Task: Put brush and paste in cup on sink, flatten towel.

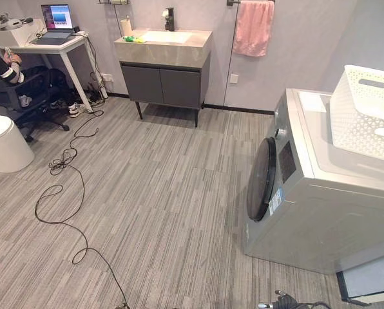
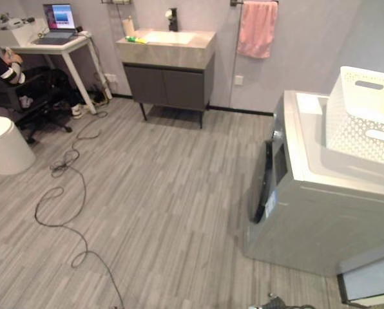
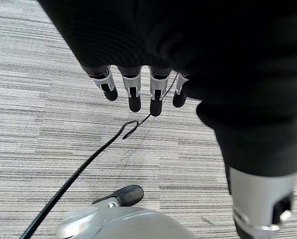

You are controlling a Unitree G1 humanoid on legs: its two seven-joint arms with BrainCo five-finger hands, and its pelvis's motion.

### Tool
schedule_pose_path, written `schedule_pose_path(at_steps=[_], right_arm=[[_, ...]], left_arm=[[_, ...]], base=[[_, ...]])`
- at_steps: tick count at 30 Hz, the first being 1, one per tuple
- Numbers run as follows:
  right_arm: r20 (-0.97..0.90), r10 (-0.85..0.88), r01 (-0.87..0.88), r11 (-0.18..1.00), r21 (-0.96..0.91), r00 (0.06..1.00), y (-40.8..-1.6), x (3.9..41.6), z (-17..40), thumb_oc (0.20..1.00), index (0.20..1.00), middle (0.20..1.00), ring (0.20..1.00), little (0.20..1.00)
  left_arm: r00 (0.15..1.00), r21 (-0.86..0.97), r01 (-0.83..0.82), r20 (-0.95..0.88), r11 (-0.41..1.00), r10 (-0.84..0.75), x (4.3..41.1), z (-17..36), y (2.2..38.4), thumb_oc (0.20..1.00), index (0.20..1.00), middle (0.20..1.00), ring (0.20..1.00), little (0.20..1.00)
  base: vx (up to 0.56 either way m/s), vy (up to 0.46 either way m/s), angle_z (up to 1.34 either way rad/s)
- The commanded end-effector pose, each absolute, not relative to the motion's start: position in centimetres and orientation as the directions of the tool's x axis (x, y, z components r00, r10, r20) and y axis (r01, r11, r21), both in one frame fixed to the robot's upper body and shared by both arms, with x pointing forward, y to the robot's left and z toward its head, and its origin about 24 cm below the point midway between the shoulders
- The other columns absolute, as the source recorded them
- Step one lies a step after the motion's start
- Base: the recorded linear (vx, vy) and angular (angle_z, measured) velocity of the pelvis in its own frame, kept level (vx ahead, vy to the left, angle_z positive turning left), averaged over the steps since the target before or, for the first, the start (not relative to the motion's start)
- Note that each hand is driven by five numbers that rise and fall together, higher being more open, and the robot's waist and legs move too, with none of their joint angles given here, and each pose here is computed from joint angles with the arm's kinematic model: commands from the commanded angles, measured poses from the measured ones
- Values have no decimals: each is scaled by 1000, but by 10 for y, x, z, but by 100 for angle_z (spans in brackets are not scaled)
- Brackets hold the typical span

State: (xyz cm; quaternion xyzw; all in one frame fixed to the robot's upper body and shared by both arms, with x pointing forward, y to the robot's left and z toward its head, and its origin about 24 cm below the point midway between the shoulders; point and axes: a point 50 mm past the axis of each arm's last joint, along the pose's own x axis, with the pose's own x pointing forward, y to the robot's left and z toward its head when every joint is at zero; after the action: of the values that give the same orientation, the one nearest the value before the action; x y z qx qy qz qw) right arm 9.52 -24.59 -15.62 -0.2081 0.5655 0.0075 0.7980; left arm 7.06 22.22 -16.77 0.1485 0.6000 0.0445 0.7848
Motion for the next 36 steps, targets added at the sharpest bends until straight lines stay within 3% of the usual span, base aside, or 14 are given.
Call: schedule_pose_path(at_steps=[1,15,36], right_arm=[[-898,-215,-272,903,-332,384,-247,106,-154,1000,1000,1000,1000,1000],[-914,-228,-300,894,-333,335,-249,98,-157,1000,1000,1000,1000,1000],[-892,-197,-292,897,-332,407,-239,123,-151,1000,1000,1000,1000,1000]], left_arm=[[314,310,148,-915,939,253,85,-165,227,1000,1000,1000,1000,1000],[331,298,151,-914,942,236,92,-164,222,1000,1000,1000,1000,1000],[375,347,181,-889,920,262,104,-159,233,1000,1000,1000,1000,1000]], base=[[0,0,0],[-2,15,-1],[12,74,-5]])
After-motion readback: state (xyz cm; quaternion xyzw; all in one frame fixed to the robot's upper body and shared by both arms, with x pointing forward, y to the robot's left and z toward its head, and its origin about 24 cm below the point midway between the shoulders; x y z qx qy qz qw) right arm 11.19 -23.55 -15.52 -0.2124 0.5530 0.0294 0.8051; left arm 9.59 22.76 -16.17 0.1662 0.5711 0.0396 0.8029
